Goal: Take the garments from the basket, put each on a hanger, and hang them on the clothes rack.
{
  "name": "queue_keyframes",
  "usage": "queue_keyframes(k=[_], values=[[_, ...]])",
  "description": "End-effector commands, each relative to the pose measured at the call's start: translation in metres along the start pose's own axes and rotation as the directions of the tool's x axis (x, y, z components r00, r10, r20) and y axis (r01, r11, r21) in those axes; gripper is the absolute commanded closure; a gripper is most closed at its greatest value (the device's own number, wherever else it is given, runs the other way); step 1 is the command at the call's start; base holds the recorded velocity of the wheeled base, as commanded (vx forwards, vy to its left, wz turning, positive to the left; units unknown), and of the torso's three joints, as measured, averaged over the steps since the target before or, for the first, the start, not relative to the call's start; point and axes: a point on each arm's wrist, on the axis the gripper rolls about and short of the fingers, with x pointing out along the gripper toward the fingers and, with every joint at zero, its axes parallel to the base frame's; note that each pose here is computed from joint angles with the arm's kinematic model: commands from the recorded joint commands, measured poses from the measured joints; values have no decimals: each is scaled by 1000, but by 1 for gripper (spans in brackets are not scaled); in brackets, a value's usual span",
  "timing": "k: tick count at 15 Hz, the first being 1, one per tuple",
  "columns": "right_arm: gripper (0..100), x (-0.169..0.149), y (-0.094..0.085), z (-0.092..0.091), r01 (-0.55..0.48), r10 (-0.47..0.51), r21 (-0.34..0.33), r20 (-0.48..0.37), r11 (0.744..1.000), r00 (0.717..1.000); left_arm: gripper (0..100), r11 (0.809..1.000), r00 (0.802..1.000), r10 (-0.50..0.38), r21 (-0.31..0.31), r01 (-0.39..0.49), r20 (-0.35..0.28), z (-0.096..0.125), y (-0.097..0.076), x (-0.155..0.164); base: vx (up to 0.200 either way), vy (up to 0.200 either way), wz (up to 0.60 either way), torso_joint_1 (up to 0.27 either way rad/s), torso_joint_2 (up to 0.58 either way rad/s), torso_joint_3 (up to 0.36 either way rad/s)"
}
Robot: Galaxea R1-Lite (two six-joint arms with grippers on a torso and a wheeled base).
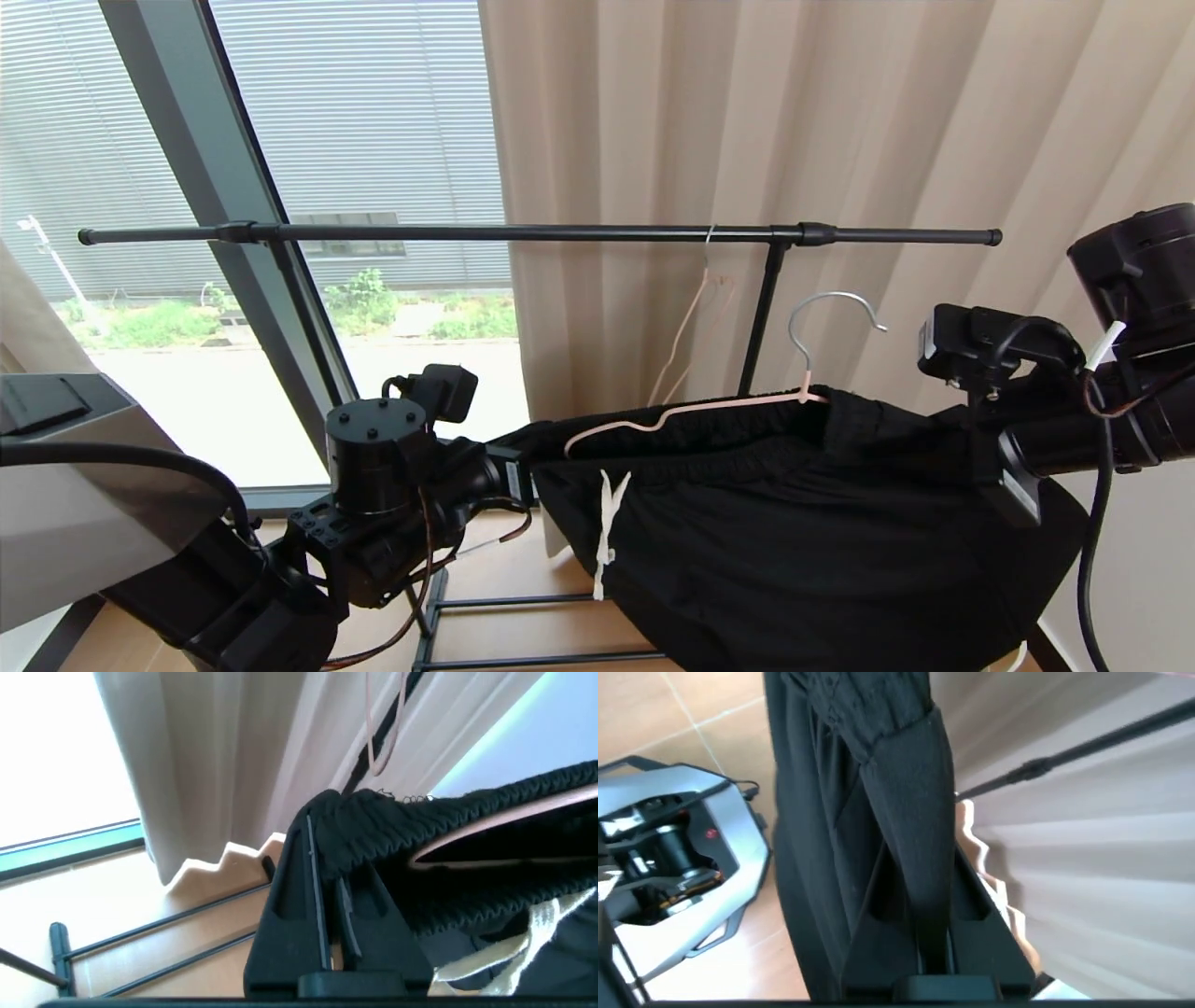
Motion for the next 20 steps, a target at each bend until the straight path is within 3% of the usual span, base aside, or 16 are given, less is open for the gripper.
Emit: queue_keyframes(k=[1,5,9,12,13,14,15,16,20], values=[[100,8,7,1,14,-15,-26,-36,1000,999,100,1000,1000,-1,27,0,23,15,-2,-5,0,0,0,0,0,0],[100,23,14,7,97,-102,-80,-57,992,993,100,998,1000,8,70,-6,-25,45,-9,-10,0,0,0,0,0,0],[100,52,13,15,220,-223,-63,-56,973,973,100,987,996,5,161,9,-87,75,-23,-12,0,0,0,0,0,0],[100,67,22,27,258,-258,-4,-24,966,966,100,981,994,-12,191,33,-110,100,-46,-23,0,0,0,0,0,0],[100,68,22,27,260,-260,-2,-24,965,965,100,981,994,-14,191,34,-108,101,-47,-23,0,0,0,0,0,0],[100,76,29,33,264,-264,50,-12,963,964,100,977,992,-42,203,66,-123,114,-62,-33,0,0,0,0,0,0],[100,76,29,33,264,-264,50,-12,963,964,100,977,992,-42,203,66,-123,114,-62,-33,0,0,0,0,0,0],[100,87,36,38,261,-264,123,8,958,965,100,973,989,-57,213,85,-136,116,-73,-36,0,0,0,0,0,0],[100,108,37,45,264,-285,210,74,941,956,100,970,987,-80,218,109,-137,117,-81,-39,0,0,0,0,0,0]])
